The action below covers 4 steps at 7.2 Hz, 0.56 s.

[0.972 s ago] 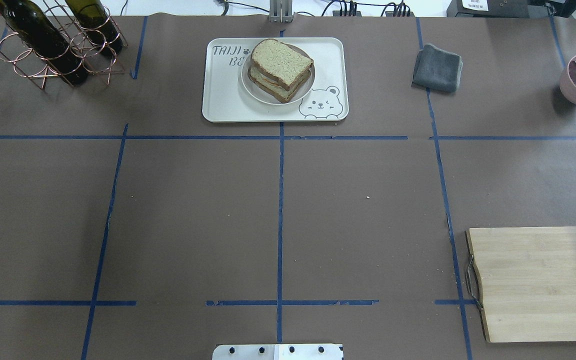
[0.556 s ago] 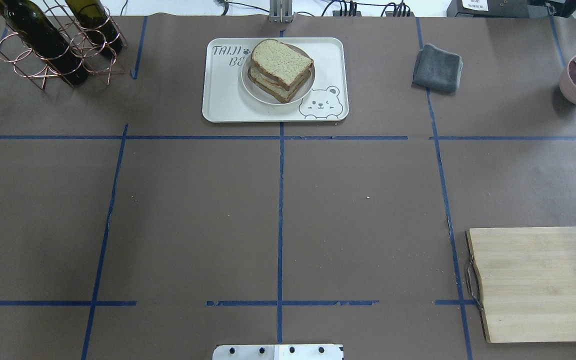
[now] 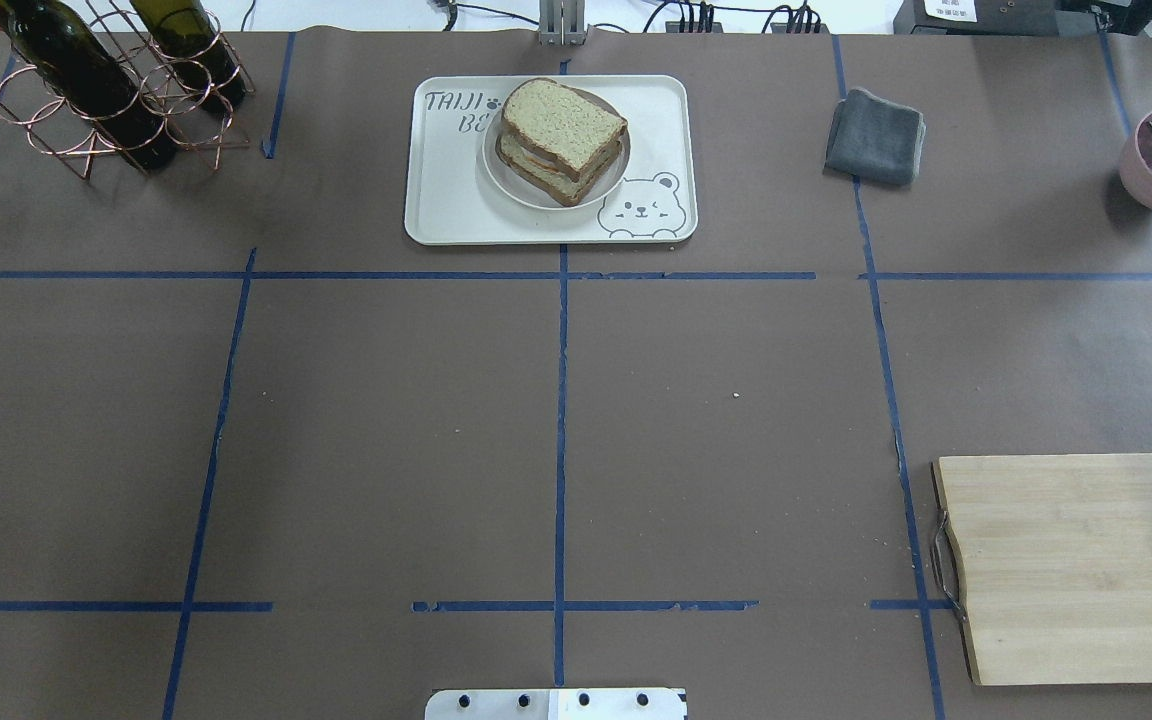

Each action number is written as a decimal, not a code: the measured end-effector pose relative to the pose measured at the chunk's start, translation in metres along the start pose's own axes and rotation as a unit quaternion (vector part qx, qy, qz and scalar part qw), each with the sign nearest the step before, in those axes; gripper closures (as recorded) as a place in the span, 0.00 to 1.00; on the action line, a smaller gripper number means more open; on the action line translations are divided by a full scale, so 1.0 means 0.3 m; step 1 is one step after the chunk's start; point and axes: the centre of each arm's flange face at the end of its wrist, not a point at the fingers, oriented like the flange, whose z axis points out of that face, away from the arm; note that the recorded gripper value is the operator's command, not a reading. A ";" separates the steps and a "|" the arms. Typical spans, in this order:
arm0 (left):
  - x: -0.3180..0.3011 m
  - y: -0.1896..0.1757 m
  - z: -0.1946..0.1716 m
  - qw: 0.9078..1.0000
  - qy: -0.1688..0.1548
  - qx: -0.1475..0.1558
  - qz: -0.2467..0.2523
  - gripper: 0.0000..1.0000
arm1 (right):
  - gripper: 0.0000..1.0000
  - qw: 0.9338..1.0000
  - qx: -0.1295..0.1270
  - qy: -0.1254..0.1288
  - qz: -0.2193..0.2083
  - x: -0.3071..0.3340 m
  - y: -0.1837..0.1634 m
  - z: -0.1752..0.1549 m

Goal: Make sandwich and place on tray

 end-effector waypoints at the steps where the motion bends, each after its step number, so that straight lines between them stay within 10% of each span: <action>1: -0.008 0.026 0.002 1.000 0.001 -0.001 -0.007 0.00 | 0.00 1.000 0.002 -0.012 0.003 -0.009 -0.004 0.001; 4: -0.016 0.028 -0.018 1.000 -0.004 0.019 0.004 0.00 | 0.00 1.000 0.016 -0.014 -0.006 -0.037 -0.036 0.024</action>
